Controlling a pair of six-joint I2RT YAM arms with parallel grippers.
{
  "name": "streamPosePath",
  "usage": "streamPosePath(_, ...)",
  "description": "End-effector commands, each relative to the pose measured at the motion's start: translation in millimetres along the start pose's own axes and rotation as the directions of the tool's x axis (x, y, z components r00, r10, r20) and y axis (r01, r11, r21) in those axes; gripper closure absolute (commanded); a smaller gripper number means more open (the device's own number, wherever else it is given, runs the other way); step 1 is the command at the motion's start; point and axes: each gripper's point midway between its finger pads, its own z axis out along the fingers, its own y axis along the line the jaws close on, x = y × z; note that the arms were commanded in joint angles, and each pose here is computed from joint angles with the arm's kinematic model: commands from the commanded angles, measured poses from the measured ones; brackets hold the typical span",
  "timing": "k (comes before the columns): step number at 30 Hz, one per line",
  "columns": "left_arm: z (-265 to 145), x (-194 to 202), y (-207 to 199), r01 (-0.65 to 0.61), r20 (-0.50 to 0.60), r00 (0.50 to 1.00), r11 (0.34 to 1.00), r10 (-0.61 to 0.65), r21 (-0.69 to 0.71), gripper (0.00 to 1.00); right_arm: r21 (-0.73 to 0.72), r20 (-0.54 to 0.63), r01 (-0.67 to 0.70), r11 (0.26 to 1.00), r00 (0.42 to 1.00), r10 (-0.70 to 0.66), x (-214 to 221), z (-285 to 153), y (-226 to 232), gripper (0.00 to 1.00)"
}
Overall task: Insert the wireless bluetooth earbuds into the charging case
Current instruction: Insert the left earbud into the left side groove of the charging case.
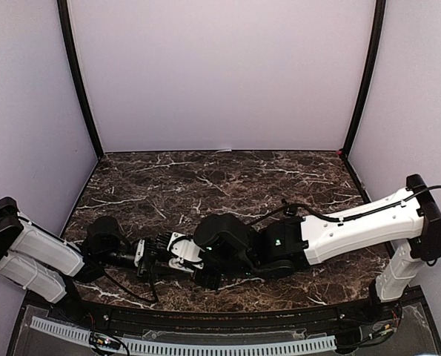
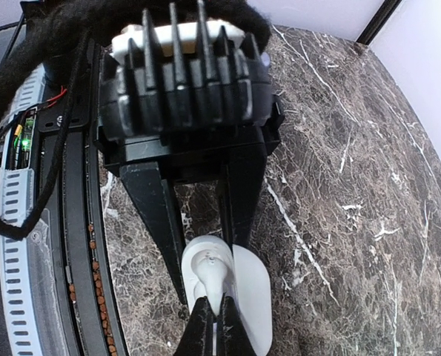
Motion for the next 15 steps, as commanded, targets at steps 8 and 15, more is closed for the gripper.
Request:
streamPosePath(8,2.4,-7.8,3.4,-0.022,0.018,1.0,1.0,0.022,0.002,1.0,0.093,-0.038,0.065,0.994,0.997,-0.062,-3.5,9.7,0.6,0.97)
streamPosePath(15,2.6,-7.6,3.8,-0.02,0.016,1.0,1.0,0.02,0.001,1.0,0.101,-0.033,0.073,0.992,0.997,-0.07,-6.2,7.6,0.4,0.89)
